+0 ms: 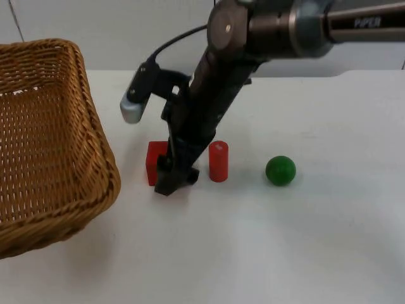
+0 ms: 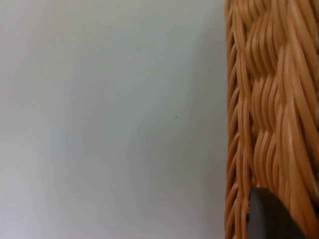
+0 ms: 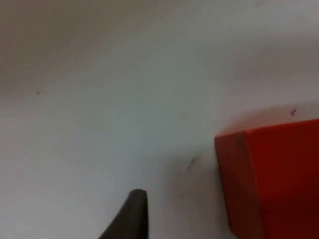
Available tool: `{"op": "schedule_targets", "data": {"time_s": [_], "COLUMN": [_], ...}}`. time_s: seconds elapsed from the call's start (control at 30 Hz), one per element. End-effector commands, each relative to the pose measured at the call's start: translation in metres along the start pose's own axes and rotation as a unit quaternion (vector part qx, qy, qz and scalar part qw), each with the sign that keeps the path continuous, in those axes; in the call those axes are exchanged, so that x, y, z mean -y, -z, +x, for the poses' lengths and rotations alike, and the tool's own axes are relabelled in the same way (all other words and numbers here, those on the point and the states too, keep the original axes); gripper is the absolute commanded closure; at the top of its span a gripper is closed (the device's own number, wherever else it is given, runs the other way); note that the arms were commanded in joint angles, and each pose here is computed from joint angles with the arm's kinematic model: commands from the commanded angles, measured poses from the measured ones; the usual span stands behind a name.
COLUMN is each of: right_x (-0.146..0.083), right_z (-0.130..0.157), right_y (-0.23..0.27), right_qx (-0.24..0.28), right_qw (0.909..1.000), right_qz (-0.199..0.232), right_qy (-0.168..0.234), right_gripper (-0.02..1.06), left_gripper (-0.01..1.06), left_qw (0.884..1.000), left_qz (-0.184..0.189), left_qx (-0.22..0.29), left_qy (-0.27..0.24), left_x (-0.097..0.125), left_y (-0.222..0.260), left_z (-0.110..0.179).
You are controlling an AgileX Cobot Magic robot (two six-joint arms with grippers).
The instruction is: Pick up the basket with the left hand and place the object to the left of the red cylinder into the basket with the right hand.
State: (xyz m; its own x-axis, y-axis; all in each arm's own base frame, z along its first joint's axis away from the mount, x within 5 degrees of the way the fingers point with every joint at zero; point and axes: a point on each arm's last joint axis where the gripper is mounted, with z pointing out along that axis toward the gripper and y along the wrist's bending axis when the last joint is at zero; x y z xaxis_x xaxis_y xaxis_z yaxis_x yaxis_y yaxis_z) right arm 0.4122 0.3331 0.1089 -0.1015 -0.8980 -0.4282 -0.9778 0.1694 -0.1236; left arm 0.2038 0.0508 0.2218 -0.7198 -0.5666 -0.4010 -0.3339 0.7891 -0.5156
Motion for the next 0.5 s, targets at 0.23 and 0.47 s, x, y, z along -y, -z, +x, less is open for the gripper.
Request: {"op": "schedule_targets", "data": {"time_s": [0.23, 0.47], "right_x": [0.003, 0.008], "right_z": [-0.001, -0.024], "right_y": [-0.020, 0.029], "right_qx": [0.021, 0.038], "right_qw": [0.9993, 0.9988], "right_qz": [0.029, 0.031], "right_qy": [-0.004, -0.005], "right_gripper": [0.67, 1.05], "left_gripper": [1.05, 1.05], "left_qw": [1.000, 1.000], "left_qz": [0.008, 0.008], "left_qx": [0.004, 0.002], "left_qy": [0.009, 0.008], "left_x": [0.001, 0.002], "left_y": [0.001, 0.001], "left_z": [-0.001, -0.001]}}
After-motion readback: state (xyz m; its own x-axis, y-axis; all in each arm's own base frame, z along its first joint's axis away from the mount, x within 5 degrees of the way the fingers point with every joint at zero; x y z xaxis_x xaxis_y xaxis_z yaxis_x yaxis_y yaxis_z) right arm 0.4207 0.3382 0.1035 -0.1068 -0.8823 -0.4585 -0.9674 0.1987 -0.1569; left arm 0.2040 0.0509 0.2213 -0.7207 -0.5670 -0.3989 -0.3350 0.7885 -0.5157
